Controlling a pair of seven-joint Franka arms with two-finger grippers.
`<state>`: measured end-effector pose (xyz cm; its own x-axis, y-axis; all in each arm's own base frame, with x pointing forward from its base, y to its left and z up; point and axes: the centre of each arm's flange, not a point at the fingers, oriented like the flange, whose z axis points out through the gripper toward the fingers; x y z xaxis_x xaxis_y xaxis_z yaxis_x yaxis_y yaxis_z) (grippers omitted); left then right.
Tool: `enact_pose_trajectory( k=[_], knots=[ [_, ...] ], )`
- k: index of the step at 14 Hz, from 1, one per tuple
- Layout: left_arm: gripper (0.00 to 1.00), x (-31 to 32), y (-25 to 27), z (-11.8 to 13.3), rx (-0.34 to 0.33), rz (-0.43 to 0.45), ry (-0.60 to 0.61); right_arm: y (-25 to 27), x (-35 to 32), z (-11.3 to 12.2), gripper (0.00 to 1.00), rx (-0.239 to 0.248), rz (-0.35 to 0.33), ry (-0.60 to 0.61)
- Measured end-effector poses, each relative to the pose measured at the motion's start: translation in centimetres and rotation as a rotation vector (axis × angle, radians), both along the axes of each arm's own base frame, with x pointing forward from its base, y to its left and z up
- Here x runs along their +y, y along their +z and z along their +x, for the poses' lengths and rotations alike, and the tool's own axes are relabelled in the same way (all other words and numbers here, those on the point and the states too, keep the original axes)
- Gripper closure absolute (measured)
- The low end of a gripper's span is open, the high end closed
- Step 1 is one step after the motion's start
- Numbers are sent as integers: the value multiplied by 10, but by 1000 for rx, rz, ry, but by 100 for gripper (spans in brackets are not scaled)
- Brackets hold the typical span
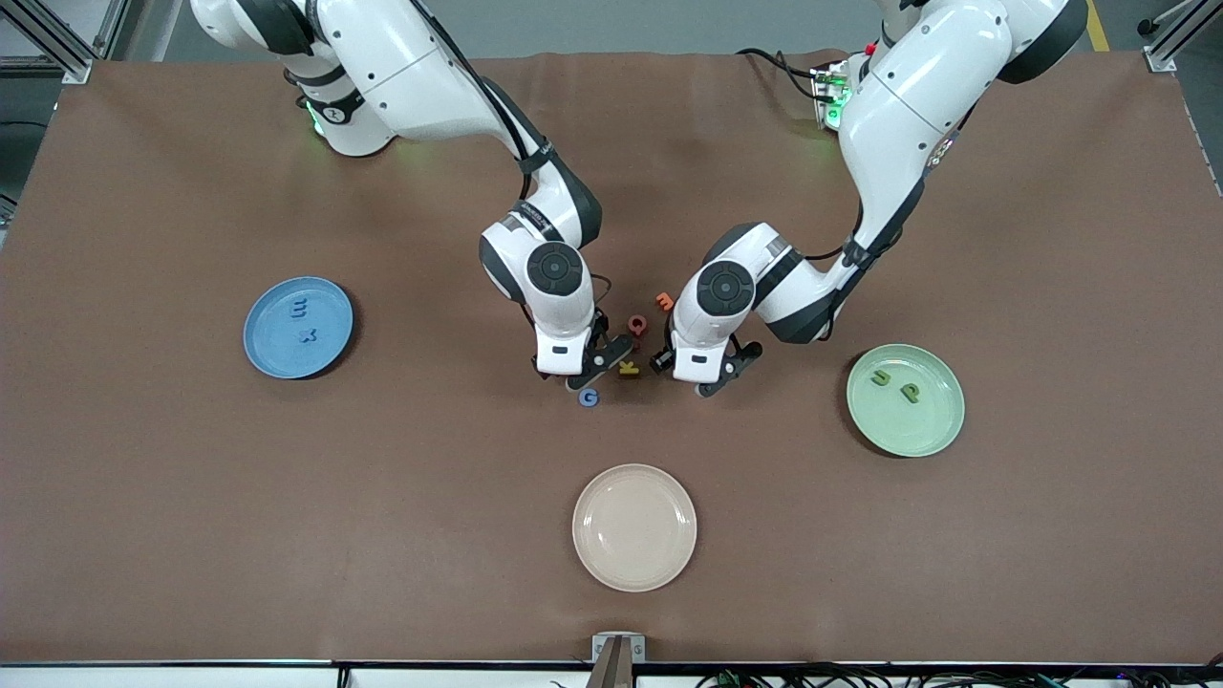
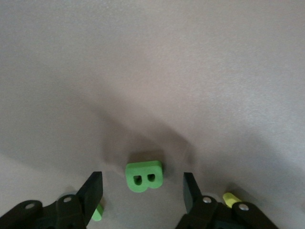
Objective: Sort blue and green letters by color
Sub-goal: 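Grasp the green B with the left gripper while the right gripper grasps g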
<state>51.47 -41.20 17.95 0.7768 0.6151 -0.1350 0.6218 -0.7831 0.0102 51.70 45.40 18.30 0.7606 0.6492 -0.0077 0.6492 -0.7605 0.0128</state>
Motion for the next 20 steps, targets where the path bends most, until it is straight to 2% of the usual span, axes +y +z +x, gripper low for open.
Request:
enact_pose_trajectory(
  k=[1,2,5,6,7,8,10,11,12,13,14,16,20],
  knots=[
    [24,-1,-2,0,-2,2,-1,-1,0,0,16,-1,0,7],
    [25,-1,-4,0,-3,4,-2,-2,0,1,21,-4,1,12],
    [26,-2,-9,0,-11,5,-2,-10,3,3,22,-9,0,19],
    [26,-1,-10,1,-12,5,0,-9,4,4,28,-12,2,21],
    [27,-1,-10,1,-13,5,1,-8,4,5,29,-14,3,25],
    [30,-1,-10,2,-14,4,1,-7,6,5,37,-16,6,27],
    [44,-2,-7,4,-19,1,3,-2,10,6,59,-21,15,11],
    [44,-2,-7,4,-19,1,3,-2,12,5,71,-21,16,-1],
    [48,-2,-7,4,-19,2,3,-1,13,4,73,-22,17,-10],
    [58,-2,-5,4,-20,2,3,-2,12,5,73,-22,15,-16],
    [58,-2,-5,4,-20,2,3,-2,10,6,73,-15,5,-19],
    [65,-2,-5,5,-20,3,3,2,-3,13,73,29,-40,-28],
    [65,5,-3,11,-29,5,-1,65,-74,48,73,162,-131,-76]
  ],
)
